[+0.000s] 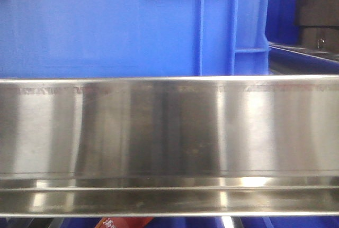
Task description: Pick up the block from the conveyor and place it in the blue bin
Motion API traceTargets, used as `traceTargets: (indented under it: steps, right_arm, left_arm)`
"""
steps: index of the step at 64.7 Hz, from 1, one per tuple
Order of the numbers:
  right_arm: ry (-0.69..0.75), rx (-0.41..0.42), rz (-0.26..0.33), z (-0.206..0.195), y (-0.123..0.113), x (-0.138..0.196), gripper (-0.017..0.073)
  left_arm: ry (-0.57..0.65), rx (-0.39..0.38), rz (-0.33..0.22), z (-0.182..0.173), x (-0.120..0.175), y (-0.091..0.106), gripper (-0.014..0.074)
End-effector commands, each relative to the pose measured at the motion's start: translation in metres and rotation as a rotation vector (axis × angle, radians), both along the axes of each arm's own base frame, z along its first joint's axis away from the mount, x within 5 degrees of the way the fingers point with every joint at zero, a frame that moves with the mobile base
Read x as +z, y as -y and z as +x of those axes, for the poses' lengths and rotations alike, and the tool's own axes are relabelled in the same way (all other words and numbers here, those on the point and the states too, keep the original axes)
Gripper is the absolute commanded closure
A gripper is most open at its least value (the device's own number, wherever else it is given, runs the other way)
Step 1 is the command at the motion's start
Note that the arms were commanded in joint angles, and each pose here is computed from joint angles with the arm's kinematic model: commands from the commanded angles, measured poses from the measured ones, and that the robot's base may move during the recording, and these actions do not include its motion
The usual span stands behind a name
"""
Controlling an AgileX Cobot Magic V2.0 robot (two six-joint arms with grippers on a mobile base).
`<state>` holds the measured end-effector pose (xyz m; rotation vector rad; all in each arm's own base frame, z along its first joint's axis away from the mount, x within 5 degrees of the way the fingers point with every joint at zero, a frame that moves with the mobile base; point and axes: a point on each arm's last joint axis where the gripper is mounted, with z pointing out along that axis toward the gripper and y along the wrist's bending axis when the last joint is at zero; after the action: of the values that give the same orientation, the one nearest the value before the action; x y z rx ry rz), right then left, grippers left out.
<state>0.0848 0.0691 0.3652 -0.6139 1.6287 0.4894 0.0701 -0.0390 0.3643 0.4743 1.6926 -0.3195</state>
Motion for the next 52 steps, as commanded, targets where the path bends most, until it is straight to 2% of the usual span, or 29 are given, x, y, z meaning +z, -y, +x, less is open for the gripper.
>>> traceTargets:
  steps: [1, 12, 52]
  right_arm:
    - [0.03, -0.006, 0.018, -0.004, 0.004, -0.014, 0.0721]
    - [0.052, -0.016, 0.037, -0.005, 0.006, -0.033, 0.0721]
    - [0.071, -0.02, 0.052, -0.004, 0.006, -0.032, 0.0721]
  left_arm:
    - [0.065, 0.013, -0.067, -0.008, -0.01, -0.004, 0.0704]
    - [0.126, 0.031, -0.124, -0.018, -0.03, -0.009, 0.0704]
    - [0.15, 0.027, -0.133, -0.027, -0.035, -0.012, 0.0704]
